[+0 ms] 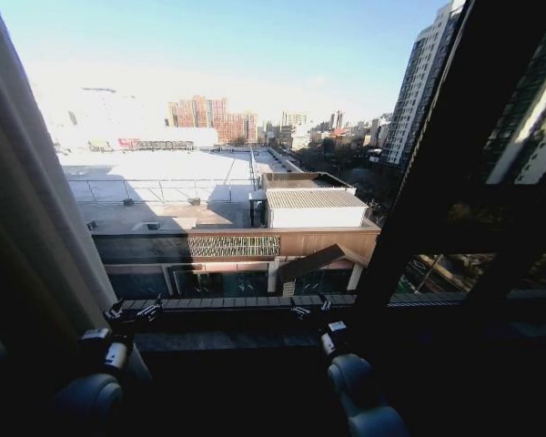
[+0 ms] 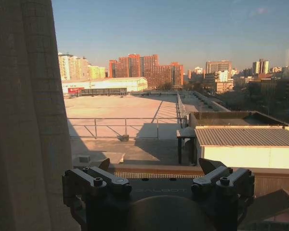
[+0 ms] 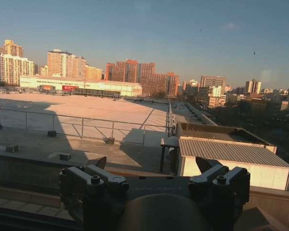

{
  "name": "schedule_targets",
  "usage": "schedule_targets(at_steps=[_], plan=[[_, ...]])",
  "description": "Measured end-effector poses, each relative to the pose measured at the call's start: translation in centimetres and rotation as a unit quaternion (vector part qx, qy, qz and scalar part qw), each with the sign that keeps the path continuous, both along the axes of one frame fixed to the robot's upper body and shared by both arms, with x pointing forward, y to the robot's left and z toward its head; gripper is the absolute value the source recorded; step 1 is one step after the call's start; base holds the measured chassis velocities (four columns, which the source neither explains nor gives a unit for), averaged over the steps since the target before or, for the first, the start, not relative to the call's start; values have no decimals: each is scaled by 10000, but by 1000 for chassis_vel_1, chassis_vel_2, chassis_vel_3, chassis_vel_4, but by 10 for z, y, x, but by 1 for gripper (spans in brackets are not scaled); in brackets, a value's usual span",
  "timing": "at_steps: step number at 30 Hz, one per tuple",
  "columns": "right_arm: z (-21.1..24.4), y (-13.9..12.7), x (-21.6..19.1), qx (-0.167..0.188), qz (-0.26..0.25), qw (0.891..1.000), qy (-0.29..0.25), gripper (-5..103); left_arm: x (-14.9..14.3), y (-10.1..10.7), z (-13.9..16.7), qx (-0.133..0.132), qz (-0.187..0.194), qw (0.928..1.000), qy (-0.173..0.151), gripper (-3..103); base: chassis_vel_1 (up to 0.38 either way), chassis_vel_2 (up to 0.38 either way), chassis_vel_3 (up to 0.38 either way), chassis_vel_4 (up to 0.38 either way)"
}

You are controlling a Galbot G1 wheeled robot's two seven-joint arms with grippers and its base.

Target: Open the curtains by pulling them apart, changing their state from closed to fully open.

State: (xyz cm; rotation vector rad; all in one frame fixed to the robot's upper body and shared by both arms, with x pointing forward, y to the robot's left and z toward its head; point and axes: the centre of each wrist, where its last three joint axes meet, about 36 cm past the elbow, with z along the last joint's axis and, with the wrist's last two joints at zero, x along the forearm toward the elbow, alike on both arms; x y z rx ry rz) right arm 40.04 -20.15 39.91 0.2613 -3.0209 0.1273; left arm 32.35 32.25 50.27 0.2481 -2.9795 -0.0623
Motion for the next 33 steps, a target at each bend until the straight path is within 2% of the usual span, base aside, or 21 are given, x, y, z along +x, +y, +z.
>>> schedule_targets(at_steps=[12, 33], plan=[[8, -2, -3, 44, -139, 9999, 8, 100, -4, -2, -1, 110, -204, 9996, -134, 100, -153, -315, 139, 323], [12, -3, -8, 47, -210, 9998, -31, 100, -10, -4, -6, 110, -232, 9994, -241, 100, -351, -352, 343, 350]])
